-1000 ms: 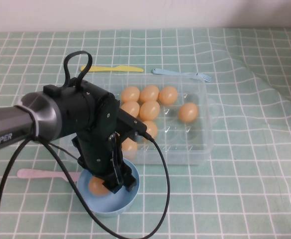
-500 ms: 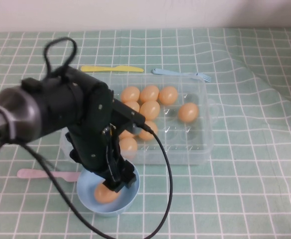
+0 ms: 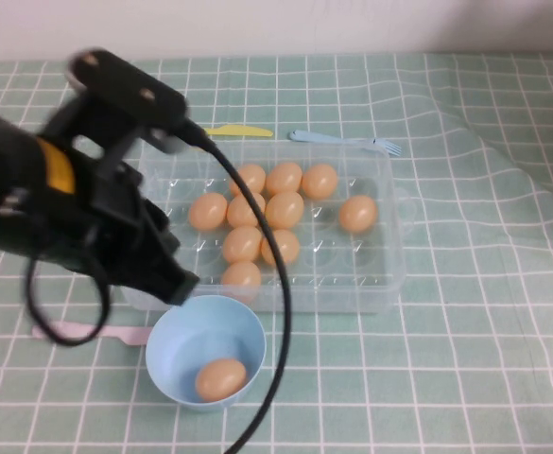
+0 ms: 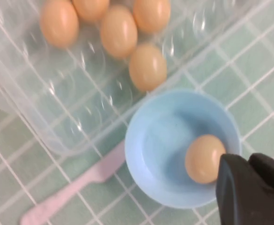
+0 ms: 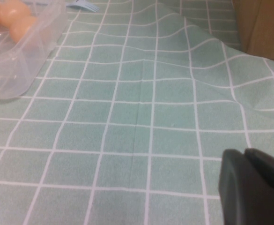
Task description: Take an egg out of the egg box
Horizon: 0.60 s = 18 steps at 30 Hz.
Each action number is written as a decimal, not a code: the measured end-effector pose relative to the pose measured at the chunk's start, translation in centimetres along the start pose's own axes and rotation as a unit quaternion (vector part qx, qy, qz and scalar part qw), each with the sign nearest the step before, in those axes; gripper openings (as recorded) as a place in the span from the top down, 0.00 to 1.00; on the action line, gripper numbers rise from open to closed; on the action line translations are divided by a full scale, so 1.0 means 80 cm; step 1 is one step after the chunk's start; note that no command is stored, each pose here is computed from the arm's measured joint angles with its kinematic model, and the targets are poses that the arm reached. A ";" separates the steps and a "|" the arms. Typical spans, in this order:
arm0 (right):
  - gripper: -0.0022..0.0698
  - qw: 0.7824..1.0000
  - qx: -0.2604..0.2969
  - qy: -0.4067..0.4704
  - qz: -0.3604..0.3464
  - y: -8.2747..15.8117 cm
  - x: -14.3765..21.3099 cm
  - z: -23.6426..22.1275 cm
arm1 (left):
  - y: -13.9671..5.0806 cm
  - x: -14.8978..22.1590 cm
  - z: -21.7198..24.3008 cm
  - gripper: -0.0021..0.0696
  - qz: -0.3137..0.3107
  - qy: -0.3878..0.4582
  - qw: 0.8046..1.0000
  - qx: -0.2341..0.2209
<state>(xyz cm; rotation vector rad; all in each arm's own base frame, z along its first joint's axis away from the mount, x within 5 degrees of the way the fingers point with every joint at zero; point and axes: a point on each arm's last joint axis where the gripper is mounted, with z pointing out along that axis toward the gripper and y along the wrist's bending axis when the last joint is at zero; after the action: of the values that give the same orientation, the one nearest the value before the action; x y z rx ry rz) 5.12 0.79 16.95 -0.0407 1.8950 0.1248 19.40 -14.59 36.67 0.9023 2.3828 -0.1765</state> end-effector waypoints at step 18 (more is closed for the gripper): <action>0.99 1.000 0.000 0.000 0.000 0.000 0.000 0.000 | -0.014 0.119 -0.059 0.97 -0.019 -0.289 0.957 0.014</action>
<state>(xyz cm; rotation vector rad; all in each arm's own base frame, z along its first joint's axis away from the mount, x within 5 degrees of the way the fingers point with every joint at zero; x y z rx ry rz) 5.12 0.79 16.95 -0.0407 1.8950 0.1248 10.69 -8.56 35.09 0.6956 1.8545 -0.4266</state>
